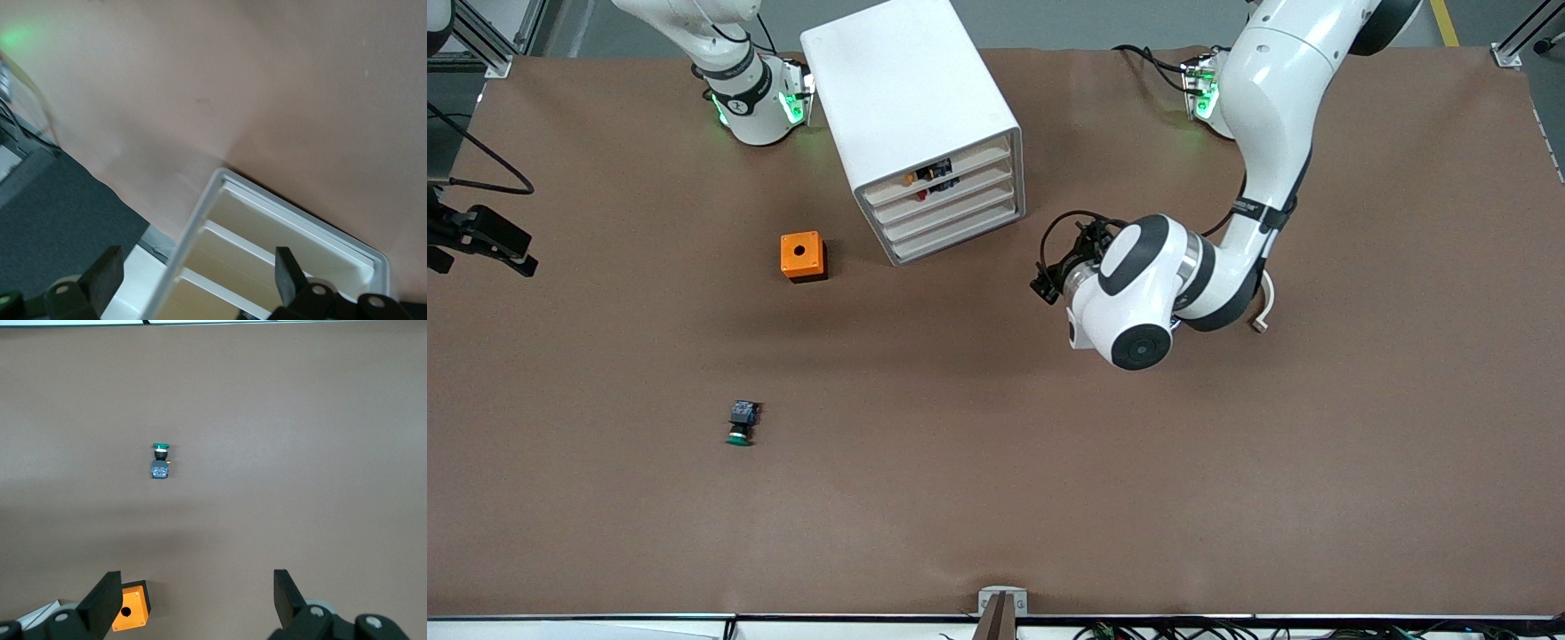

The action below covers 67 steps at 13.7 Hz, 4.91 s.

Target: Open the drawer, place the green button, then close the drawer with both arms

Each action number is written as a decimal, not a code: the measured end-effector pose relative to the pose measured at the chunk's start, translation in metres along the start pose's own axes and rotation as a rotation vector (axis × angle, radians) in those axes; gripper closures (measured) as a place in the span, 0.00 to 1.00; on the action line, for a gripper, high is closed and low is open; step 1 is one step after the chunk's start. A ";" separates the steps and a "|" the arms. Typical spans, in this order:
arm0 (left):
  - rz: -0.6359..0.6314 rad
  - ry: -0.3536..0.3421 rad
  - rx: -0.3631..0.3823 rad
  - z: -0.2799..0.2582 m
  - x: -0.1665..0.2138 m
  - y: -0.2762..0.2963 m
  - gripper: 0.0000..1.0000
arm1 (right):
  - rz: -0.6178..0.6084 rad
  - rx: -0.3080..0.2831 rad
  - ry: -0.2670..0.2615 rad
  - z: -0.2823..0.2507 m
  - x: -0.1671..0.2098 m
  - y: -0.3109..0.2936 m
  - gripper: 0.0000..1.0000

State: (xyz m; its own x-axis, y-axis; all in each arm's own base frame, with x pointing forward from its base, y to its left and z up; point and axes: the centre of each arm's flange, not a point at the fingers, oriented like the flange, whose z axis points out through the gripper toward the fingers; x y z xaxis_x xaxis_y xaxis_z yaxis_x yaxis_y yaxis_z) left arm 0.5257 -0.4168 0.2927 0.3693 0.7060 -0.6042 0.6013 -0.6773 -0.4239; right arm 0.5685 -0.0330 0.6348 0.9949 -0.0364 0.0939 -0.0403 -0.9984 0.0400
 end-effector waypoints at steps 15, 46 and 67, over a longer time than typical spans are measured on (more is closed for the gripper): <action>-0.674 -0.370 0.201 0.134 0.031 0.073 0.00 | 0.000 0.000 0.000 0.000 0.000 0.000 0.00; -0.828 -0.465 0.462 0.201 0.035 0.072 0.89 | 0.005 0.140 -0.128 0.235 0.078 -0.044 0.00; -0.567 -0.673 0.153 0.102 0.114 0.076 0.11 | 0.101 0.139 -0.231 0.456 0.071 -0.092 0.26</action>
State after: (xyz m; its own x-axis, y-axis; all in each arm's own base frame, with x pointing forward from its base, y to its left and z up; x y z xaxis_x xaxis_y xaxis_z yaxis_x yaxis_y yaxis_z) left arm 0.5409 -0.4087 0.1233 -0.4778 0.7050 -0.5241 0.4483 -0.3174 -0.8356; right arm 0.6853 0.0367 0.1842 0.9818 -0.1292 -0.1394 -0.1433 -0.9850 -0.0964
